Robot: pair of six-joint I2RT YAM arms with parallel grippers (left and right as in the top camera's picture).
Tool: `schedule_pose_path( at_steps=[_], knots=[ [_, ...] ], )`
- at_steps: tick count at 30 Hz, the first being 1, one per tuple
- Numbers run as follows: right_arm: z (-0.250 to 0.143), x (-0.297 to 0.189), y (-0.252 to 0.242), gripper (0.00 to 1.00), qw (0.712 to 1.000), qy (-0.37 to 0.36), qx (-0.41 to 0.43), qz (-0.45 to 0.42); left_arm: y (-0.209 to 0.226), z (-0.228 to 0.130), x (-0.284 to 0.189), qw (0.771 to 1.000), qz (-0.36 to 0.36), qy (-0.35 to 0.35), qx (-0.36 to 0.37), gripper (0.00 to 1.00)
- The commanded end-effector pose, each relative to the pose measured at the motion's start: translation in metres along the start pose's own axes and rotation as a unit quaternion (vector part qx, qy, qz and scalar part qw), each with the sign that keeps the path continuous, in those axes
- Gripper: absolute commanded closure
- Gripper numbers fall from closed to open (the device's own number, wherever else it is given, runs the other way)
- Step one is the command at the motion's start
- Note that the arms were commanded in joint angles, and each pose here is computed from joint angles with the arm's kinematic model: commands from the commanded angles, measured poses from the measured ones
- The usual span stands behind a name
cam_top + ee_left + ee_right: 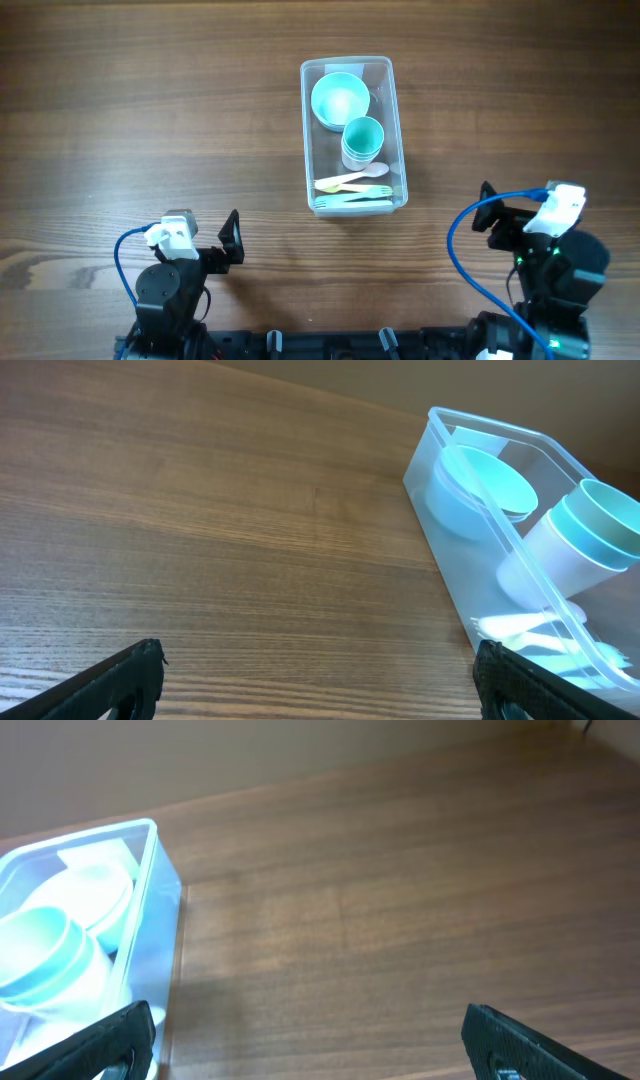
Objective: Pack container
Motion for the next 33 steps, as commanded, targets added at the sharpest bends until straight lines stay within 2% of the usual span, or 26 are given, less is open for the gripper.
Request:
schedule_pose_path(
  at_steps=[1, 5, 8, 19, 33],
  knots=[
    [-0.025, 0.009, 0.004, 0.00, 1.000, 0.000, 0.016, 0.018, 0.000, 0.000, 0.000, 1.000, -0.004, -0.003, 0.002, 0.00],
    [-0.060, 0.022, 0.010, 0.00, 0.998, 0.009, 0.019, 0.053, 0.000, 0.000, 0.000, 1.000, -0.004, -0.003, 0.002, 0.00],
    [-0.067, 0.025, 0.014, 0.00, 0.997, -0.009, 0.015, 0.073, 0.000, 0.000, 0.000, 1.000, -0.004, -0.003, 0.002, 0.00],
    [-0.045, 0.010, 0.016, 0.00, 0.993, -0.092, -0.006, 0.070, 0.000, 0.000, 0.000, 1.000, -0.004, -0.003, 0.002, 0.00],
    [-0.046, 0.010, 0.016, 0.00, 0.993, -0.090, -0.006, 0.070, 0.000, 0.000, 0.000, 1.000, -0.004, -0.003, 0.002, 0.00]
  ],
)
Point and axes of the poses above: each gripper's point midway between its finger pads, its own x axis out along the fingers, its own y axis along the line the jaws close on, z = x × y, the point moved 6 cm from there along -x, back along the fingers, and after that the axes turned 6 degrees about -x, right-handed, at the moved point
